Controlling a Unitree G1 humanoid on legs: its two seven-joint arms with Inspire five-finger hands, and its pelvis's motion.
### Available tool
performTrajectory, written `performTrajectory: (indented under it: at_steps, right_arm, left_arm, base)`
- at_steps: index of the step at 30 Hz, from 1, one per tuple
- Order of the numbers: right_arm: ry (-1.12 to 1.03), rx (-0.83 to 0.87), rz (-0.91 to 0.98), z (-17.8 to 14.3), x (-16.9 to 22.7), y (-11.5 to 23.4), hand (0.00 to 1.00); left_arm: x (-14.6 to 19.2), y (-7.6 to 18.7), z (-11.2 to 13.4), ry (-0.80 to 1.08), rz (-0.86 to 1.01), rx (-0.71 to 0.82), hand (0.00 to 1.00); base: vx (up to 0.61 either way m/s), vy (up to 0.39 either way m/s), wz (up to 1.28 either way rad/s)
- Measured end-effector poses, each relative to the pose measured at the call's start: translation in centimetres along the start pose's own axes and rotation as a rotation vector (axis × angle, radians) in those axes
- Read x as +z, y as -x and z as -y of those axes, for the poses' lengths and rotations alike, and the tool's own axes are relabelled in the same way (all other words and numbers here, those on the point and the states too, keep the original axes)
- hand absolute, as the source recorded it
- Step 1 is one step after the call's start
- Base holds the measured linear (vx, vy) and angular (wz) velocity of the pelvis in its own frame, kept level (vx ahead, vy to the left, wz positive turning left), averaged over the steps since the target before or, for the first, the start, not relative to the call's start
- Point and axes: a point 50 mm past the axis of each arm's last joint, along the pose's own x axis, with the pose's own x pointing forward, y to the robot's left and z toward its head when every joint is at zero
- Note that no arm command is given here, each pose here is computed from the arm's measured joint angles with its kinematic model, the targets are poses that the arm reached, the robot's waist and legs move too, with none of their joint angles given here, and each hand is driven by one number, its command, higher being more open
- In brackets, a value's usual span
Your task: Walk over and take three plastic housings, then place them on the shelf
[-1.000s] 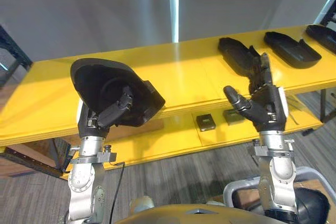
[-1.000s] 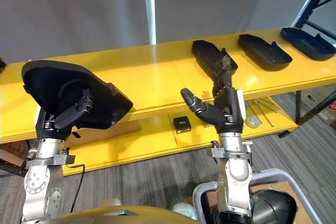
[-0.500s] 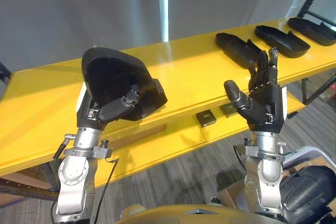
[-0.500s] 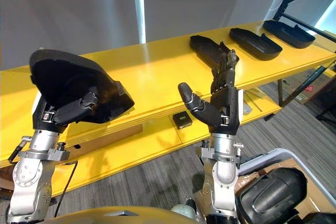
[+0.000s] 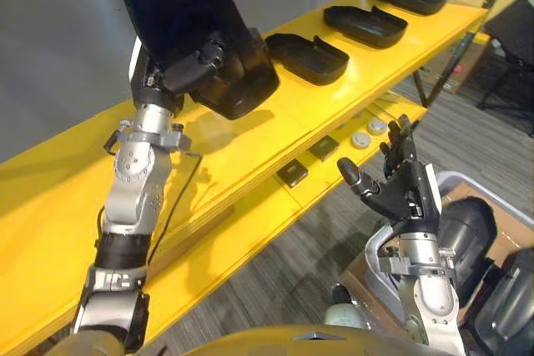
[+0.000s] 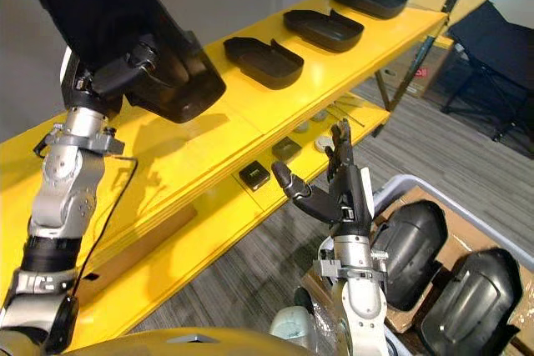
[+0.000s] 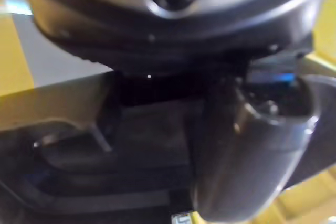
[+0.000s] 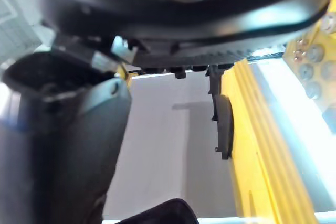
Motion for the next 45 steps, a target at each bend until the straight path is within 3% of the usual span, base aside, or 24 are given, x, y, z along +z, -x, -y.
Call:
performTrajectory:
  at_steps: [6, 9, 14, 19, 30, 36, 37, 45]
  right_arm:
    - [-0.057, 0.158, -0.183, -2.0, -1.9, 3.0, 1.00]
    - [-0.104, 0.189, -0.209, -3.0, -2.1, 3.6, 1.00]
    - [-0.128, 0.216, -0.227, -3.8, -2.2, 4.0, 1.00]
    - [-0.130, 0.229, -0.225, -4.5, -2.2, 3.9, 1.00]
    - [-0.152, 0.253, -0.230, -5.9, -2.2, 4.0, 1.00]
    - [-0.159, 0.252, -0.235, -6.3, -2.2, 4.1, 1.00]
    - [-0.156, 0.257, -0.233, -6.4, -2.2, 4.0, 1.00]
    - [-0.168, 0.283, -0.227, -7.0, -2.5, 3.9, 1.00]
  left_arm:
    - [-3.9, -1.4, -4.1, -0.022, -0.268, 0.165, 0.00]
    - [-4.0, -1.8, -5.1, 0.048, -0.284, 0.222, 0.00]
    - [-3.2, -3.1, -5.6, 0.112, -0.285, 0.248, 0.00]
    - [-3.0, -4.0, -5.6, 0.290, -0.306, 0.278, 0.00]
    - [-2.8, -5.3, -5.7, 0.333, -0.342, 0.313, 0.00]
    - [-2.8, -5.6, -7.0, 0.407, -0.346, 0.393, 0.00]
    - [-2.9, -5.5, -7.3, 0.417, -0.345, 0.406, 1.00]
    - [-4.5, -4.7, -8.3, 0.419, -0.426, 0.508, 1.00]
  base:
    - [0.00, -0.007, -0.10]
    - [-0.02, -0.017, -0.06]
    - [-0.02, -0.014, 0.03]
    - [0.00, -0.011, 0.02]
    - [0.00, -0.014, 0.04]
    - [-0.01, -0.013, 0.01]
    - [0.00, 0.000, 0.00]
    - [0.00, -0.003, 0.00]
